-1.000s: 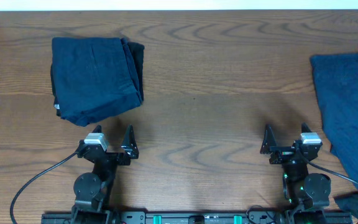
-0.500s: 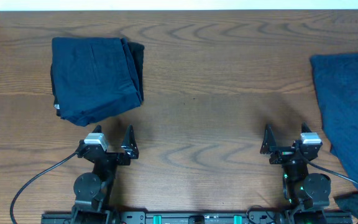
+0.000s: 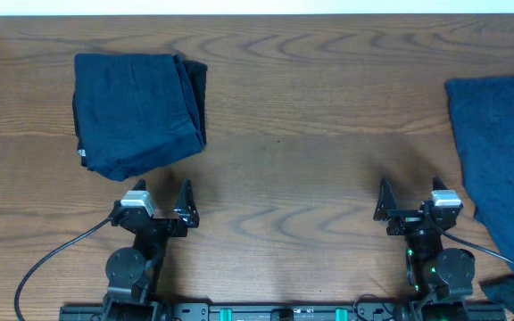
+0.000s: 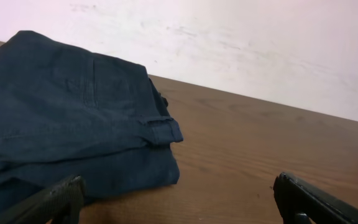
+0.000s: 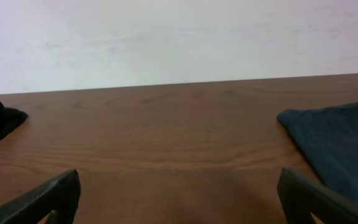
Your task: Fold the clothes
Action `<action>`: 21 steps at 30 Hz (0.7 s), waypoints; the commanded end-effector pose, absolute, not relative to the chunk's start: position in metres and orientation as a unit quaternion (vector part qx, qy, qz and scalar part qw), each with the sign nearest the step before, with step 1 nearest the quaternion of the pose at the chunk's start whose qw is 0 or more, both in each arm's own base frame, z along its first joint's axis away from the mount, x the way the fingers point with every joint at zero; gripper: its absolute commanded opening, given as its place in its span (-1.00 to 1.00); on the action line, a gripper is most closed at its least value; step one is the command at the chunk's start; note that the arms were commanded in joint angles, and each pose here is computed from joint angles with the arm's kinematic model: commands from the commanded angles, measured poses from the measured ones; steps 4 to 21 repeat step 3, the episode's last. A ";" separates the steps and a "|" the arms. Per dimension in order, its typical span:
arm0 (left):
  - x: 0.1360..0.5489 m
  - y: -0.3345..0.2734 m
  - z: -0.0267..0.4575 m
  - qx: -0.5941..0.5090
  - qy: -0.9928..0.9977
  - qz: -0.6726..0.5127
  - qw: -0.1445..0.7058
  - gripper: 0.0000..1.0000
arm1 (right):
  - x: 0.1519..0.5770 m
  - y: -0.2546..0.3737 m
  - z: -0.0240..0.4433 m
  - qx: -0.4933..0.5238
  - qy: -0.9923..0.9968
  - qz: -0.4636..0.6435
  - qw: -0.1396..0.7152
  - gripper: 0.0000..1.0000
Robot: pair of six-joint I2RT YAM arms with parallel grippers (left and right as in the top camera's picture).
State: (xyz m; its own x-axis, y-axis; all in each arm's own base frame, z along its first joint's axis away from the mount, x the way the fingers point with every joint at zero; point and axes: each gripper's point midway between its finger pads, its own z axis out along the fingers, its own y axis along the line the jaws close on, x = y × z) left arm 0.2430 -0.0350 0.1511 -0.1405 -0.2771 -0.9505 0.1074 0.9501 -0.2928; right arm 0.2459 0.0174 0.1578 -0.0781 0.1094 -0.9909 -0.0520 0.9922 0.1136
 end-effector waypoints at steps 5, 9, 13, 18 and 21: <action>0.242 -0.035 0.136 -0.053 0.759 -0.137 0.634 0.96 | 0.246 0.014 0.157 0.019 0.732 0.049 0.679 0.99; 0.242 -0.035 0.136 -0.053 0.759 -0.137 0.634 0.96 | 0.246 0.014 0.157 0.019 0.732 0.049 0.679 0.99; 0.242 -0.035 0.136 -0.053 0.759 -0.137 0.634 0.96 | 0.246 0.014 0.157 0.019 0.732 0.049 0.679 0.99; 0.242 -0.035 0.136 -0.053 0.759 -0.137 0.634 0.96 | 0.246 0.014 0.157 0.019 0.732 0.049 0.679 0.99; 0.242 -0.035 0.136 -0.053 0.759 -0.137 0.634 0.96 | 0.246 0.014 0.157 0.019 0.732 0.049 0.679 0.99</action>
